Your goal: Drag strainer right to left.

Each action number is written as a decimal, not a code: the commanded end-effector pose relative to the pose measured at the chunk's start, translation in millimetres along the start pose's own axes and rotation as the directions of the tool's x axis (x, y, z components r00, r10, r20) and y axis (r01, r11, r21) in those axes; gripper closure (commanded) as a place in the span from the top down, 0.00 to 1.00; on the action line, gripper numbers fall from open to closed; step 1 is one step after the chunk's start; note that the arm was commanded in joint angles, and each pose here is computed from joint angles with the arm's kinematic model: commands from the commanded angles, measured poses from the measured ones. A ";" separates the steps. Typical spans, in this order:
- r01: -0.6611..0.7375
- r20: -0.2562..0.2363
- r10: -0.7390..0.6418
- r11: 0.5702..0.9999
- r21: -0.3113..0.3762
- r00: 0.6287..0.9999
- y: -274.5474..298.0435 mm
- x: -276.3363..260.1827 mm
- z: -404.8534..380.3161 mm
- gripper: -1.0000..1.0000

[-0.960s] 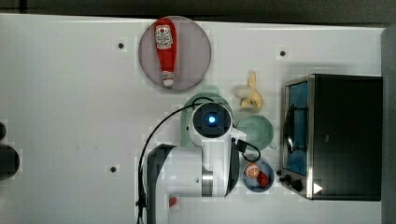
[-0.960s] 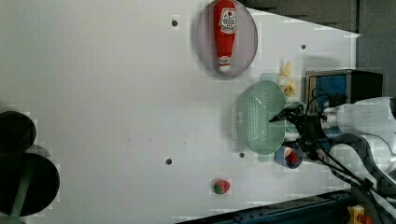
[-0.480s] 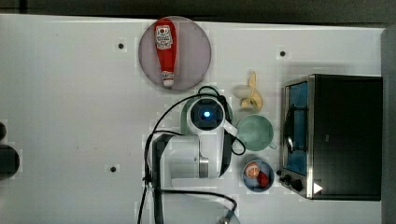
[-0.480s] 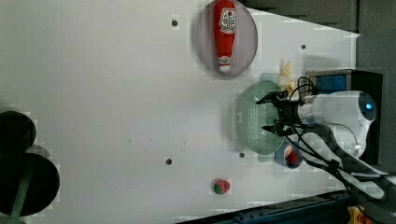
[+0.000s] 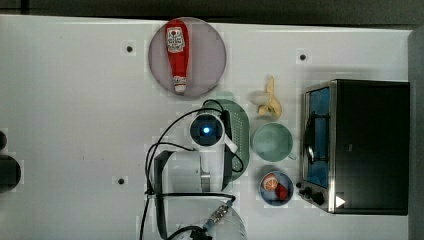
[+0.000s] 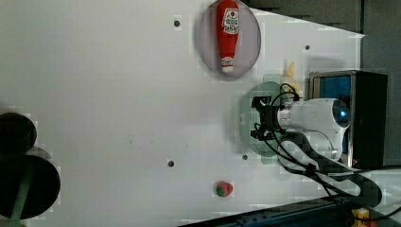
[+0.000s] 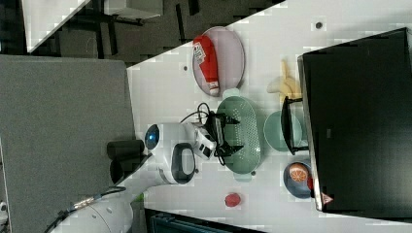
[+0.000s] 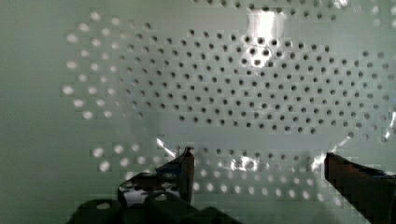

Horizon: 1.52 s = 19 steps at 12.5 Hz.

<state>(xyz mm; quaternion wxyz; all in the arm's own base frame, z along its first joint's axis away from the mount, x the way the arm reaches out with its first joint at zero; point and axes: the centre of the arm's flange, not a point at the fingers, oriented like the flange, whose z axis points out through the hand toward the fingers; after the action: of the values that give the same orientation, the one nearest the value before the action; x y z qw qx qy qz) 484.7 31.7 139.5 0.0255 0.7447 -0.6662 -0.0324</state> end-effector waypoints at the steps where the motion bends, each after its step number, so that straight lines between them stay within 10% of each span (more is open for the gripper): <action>1: -0.051 0.017 0.050 0.997 0.062 0.999 -8.2 -26.8 -27.6 1.00; 19: -0.132 0.114 0.127 0.990 0.045 0.985 -13.8 -189.8 -24.2 1.00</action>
<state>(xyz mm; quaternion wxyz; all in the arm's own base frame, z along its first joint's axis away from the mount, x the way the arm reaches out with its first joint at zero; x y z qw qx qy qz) 462.2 220.3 156.4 -0.0096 0.7229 -0.6881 -0.0623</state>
